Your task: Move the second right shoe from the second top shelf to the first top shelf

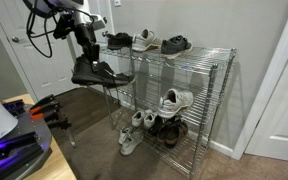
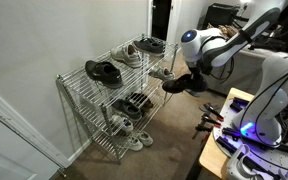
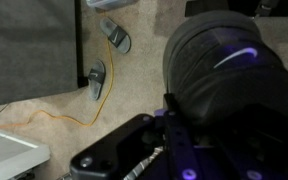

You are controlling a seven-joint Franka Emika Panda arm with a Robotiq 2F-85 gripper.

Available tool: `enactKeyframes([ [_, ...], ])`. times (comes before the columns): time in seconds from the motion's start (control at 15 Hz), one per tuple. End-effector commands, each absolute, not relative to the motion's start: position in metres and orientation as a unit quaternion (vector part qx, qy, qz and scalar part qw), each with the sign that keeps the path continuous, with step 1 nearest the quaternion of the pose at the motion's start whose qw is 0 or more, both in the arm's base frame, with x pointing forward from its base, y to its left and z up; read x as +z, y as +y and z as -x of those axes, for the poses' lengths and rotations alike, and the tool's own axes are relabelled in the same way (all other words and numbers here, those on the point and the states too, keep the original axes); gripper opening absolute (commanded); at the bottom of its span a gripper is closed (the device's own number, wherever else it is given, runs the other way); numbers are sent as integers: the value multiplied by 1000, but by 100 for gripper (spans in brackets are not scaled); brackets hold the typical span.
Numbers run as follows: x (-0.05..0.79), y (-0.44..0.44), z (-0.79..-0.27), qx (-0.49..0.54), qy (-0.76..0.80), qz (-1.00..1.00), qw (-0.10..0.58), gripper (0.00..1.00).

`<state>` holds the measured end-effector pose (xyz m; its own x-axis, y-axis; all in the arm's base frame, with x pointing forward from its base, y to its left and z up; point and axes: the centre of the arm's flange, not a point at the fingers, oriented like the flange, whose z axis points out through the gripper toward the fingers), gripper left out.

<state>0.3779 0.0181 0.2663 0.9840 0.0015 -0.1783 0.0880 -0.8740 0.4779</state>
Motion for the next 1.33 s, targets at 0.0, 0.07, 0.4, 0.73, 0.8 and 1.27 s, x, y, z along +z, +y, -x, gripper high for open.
enactKeyframes([
  [0.0, 334, 34, -345, -43, 30, -974, 220, 6],
  [0.07, 344, 39, -338, -30, 29, -976, 214, 6],
  [0.4, 377, 55, -320, 21, 37, -987, 157, 6],
  [0.73, 391, 77, -338, 129, 61, -986, 88, 5],
  [0.8, 387, 79, -345, 149, 63, -984, 75, 5],
  [1.27, 363, 97, -406, 240, 48, -970, 5, 5],
])
